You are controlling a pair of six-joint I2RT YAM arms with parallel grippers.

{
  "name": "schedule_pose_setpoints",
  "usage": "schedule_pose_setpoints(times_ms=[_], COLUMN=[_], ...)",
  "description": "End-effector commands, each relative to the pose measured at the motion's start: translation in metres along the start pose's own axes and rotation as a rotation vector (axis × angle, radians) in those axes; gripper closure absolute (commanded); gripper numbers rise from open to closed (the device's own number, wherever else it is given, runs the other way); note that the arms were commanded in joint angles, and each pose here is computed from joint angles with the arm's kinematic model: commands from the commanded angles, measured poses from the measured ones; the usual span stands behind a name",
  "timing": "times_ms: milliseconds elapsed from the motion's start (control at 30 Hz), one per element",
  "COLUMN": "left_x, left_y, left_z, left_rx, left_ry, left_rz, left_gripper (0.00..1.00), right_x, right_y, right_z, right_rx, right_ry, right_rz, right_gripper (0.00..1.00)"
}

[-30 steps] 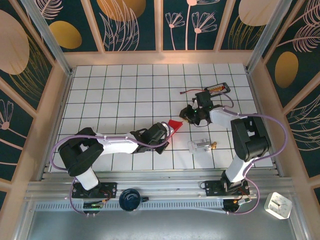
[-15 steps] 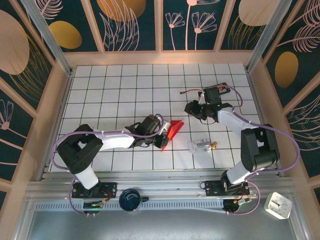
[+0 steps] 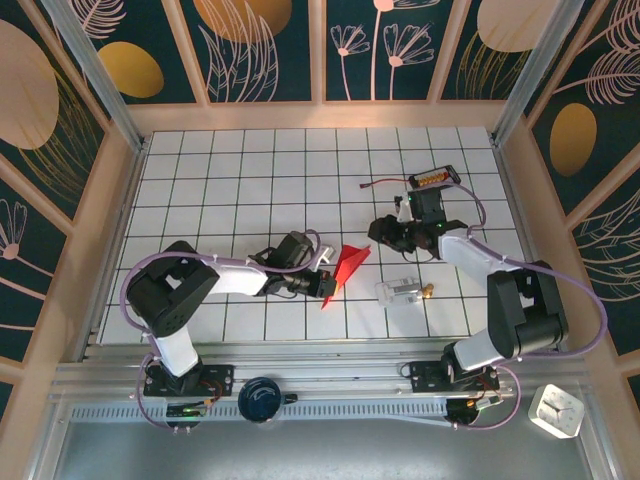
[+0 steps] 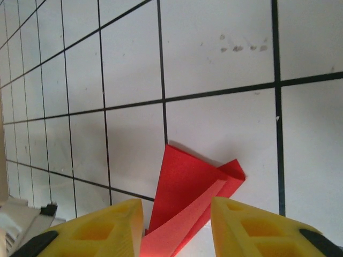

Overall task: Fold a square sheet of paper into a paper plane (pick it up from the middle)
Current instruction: Fold the wing for the fifth time at the center of the table.

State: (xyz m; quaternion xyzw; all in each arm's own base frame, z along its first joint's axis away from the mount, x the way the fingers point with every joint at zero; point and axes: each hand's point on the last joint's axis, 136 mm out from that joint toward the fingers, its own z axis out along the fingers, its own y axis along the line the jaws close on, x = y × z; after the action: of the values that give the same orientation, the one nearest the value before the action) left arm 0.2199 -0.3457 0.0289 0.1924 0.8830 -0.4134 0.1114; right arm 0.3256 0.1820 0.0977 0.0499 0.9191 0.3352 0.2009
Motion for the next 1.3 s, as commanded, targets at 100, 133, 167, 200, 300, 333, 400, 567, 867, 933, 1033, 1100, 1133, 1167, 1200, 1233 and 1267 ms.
schedule_pose_setpoints(times_ms=[100, 133, 167, 200, 300, 333, 400, 567, 867, 933, 1033, 1100, 1133, 1167, 1200, 1233, 1267], left_x=[0.0, 0.001, 0.0, 0.001, 0.002, 0.003, 0.004, 0.006, 0.011, 0.01, 0.007, 0.003, 0.002, 0.001, -0.001, -0.002, -0.002], left_y=[-0.006, -0.005, -0.005, -0.005, -0.004, -0.003, -0.002, 0.0, 0.007, 0.007, 0.002, -0.001, -0.002, -0.003, -0.006, -0.007, -0.008], left_z=[-0.002, -0.001, -0.001, -0.001, 0.0, 0.0, 0.0, 0.0, 0.001, 0.0, -0.003, -0.004, -0.005, -0.005, -0.006, -0.006, -0.006], left_rx=[0.101, 0.105, 0.111, 0.117, 0.135, 0.14, 0.15, 0.182, 0.191, 0.195, 0.21, 0.21, 0.212, 0.218, 0.228, 0.235, 0.247], left_ry=[-0.003, -0.004, -0.007, -0.004, -0.004, -0.002, -0.001, -0.002, 0.006, 0.003, 0.002, -0.005, -0.006, -0.008, -0.012, -0.014, -0.014], left_rz=[-0.055, -0.06, -0.064, -0.07, -0.088, -0.094, -0.107, -0.146, -0.201, -0.204, -0.196, -0.192, -0.191, -0.197, -0.204, -0.211, -0.222], left_gripper=[1.0, 1.0, 1.0, 1.0, 1.0, 1.0, 1.0, 1.0, 1.0, 1.0, 1.0, 1.0, 1.0, 1.0, 1.0, 1.0, 1.0], right_x=[0.007, 0.008, 0.009, 0.01, 0.013, 0.015, 0.018, 0.027, 0.04, 0.043, 0.047, 0.047, 0.046, 0.047, 0.046, 0.047, 0.047], right_y=[0.017, 0.018, 0.018, 0.019, 0.025, 0.026, 0.028, 0.035, 0.045, 0.046, 0.045, 0.044, 0.044, 0.044, 0.044, 0.045, 0.045], right_z=[-0.004, -0.003, -0.003, -0.002, -0.001, -0.001, 0.0, 0.001, 0.008, 0.01, 0.011, 0.01, 0.009, 0.009, 0.008, 0.008, 0.008], right_rx=[-0.052, -0.05, -0.049, -0.052, -0.074, -0.078, -0.093, -0.141, -0.16, -0.163, -0.162, -0.158, -0.155, -0.153, -0.154, -0.155, -0.157], right_ry=[-0.019, -0.017, -0.015, -0.012, -0.005, 0.0, 0.008, 0.027, 0.06, 0.068, 0.076, 0.074, 0.07, 0.07, 0.067, 0.068, 0.07], right_rz=[-0.108, -0.113, -0.115, -0.12, -0.142, -0.148, -0.163, -0.192, -0.236, -0.243, -0.247, -0.246, -0.244, -0.243, -0.243, -0.24, -0.238], right_gripper=[0.6, 0.6, 0.6, 0.6, 0.61, 0.6, 0.6, 0.6, 0.6, 0.6, 0.6, 0.61, 0.61, 0.61, 0.61, 0.61, 0.61])
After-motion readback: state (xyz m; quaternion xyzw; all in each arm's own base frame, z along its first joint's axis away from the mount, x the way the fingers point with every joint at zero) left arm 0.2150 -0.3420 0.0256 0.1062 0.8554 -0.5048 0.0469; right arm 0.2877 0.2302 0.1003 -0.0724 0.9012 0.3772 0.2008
